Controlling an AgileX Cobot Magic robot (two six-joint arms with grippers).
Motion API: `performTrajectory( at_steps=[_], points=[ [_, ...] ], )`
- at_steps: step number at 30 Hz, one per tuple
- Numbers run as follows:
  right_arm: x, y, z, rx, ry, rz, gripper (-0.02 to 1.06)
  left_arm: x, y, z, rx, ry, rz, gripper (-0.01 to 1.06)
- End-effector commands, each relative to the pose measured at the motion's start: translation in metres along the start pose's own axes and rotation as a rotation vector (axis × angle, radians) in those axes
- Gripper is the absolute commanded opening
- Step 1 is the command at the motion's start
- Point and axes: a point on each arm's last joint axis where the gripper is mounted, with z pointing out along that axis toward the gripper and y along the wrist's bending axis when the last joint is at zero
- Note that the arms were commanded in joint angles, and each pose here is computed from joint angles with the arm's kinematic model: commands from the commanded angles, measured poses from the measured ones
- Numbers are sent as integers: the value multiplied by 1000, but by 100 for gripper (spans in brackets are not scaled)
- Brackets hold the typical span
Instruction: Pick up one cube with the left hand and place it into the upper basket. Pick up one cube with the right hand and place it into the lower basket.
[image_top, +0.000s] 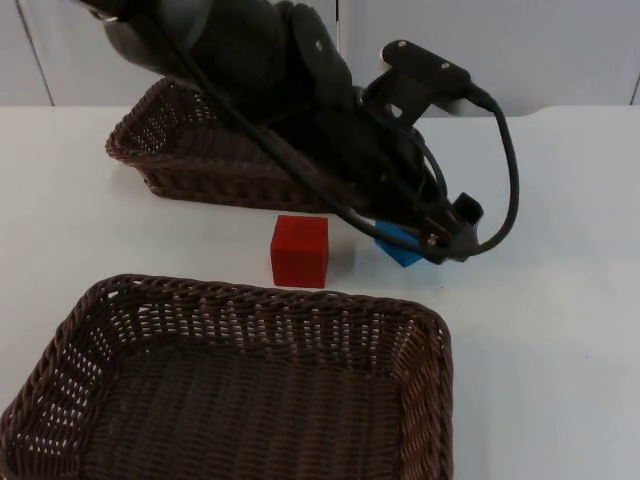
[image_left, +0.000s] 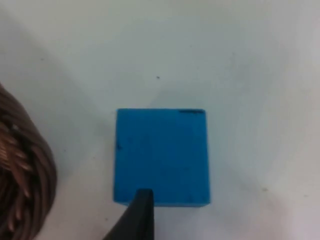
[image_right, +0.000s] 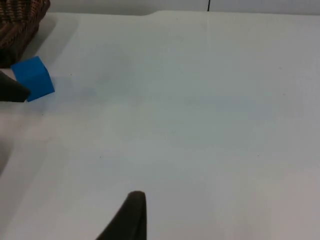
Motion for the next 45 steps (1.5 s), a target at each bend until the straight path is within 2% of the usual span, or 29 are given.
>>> performTrajectory(
  at_steps=[1,17,26,36,45],
  points=[
    [0,0,0,8,-9,0,105,-1,1,4,-26,-24,5,105],
    [0,0,0,8,-9,27,105,11,9,27,-118,-49,20,105],
    [0,0,0,8,-9,27,105,23,11,44,-129,-26,16,105],
    [0,0,0,8,-7,30,105,13,15,52,-141,-59,17,105],
    [0,0,0,8,-7,30,105,22,15,61,-143,-42,15,105]
  ],
)
